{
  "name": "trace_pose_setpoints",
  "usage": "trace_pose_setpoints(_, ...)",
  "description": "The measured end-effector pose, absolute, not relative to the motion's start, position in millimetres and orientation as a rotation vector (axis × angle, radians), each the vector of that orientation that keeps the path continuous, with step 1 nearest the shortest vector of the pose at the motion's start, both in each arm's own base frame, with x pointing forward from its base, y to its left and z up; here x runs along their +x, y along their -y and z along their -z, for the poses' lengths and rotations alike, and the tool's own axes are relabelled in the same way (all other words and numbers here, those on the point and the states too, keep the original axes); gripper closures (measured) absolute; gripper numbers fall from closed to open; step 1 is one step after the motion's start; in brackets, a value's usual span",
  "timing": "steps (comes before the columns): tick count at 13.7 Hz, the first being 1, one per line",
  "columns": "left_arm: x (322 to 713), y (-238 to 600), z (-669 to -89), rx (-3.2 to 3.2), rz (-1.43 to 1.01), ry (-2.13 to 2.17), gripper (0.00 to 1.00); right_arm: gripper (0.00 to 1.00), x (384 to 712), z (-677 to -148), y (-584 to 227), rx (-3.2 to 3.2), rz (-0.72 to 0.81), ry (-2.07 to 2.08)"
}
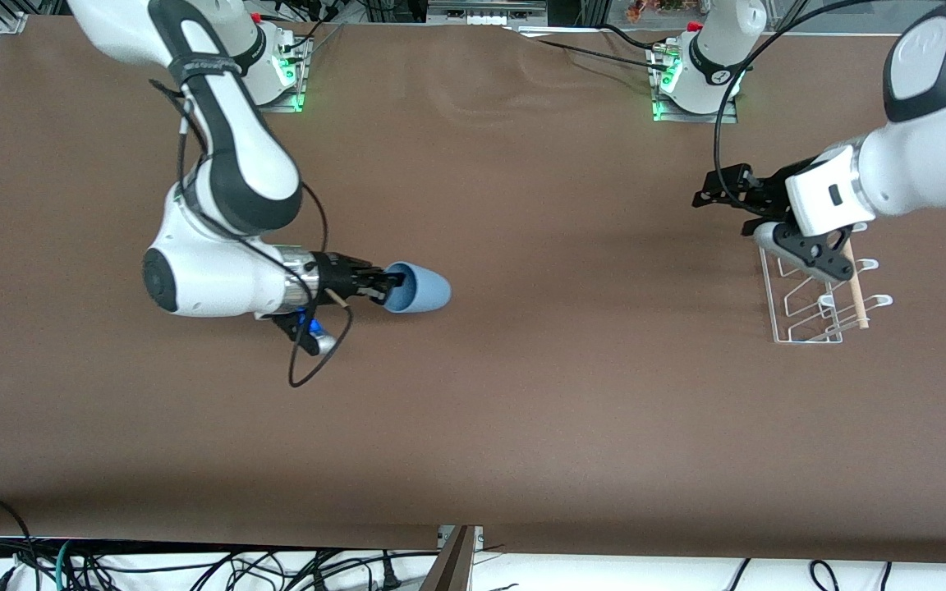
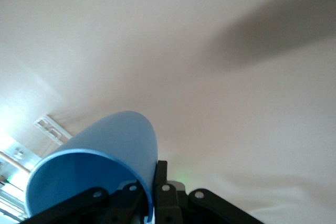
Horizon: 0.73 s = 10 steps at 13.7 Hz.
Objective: Transfer cup to left arm and place on rack
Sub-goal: 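Lift the cup with the right gripper while the left gripper approaches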
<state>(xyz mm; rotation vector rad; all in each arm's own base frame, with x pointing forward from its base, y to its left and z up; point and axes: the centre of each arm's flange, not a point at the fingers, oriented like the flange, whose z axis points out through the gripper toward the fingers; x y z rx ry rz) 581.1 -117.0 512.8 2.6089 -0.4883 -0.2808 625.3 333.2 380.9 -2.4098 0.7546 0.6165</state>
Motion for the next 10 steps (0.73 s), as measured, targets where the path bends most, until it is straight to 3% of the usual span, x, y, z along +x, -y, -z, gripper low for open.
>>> trace_pose_setpoints(6, 617, 143, -460, 2.183, 0.080, 0.670, 0.00, 0.95, 582, -447, -459, -2.263, -0.562, -0.903)
trace_pose_setpoints(10, 628, 156, -425, 1.937, -0.097, 0.896, 0.00, 0.95, 566, -466, -490, -2.222, -0.535, -0.918)
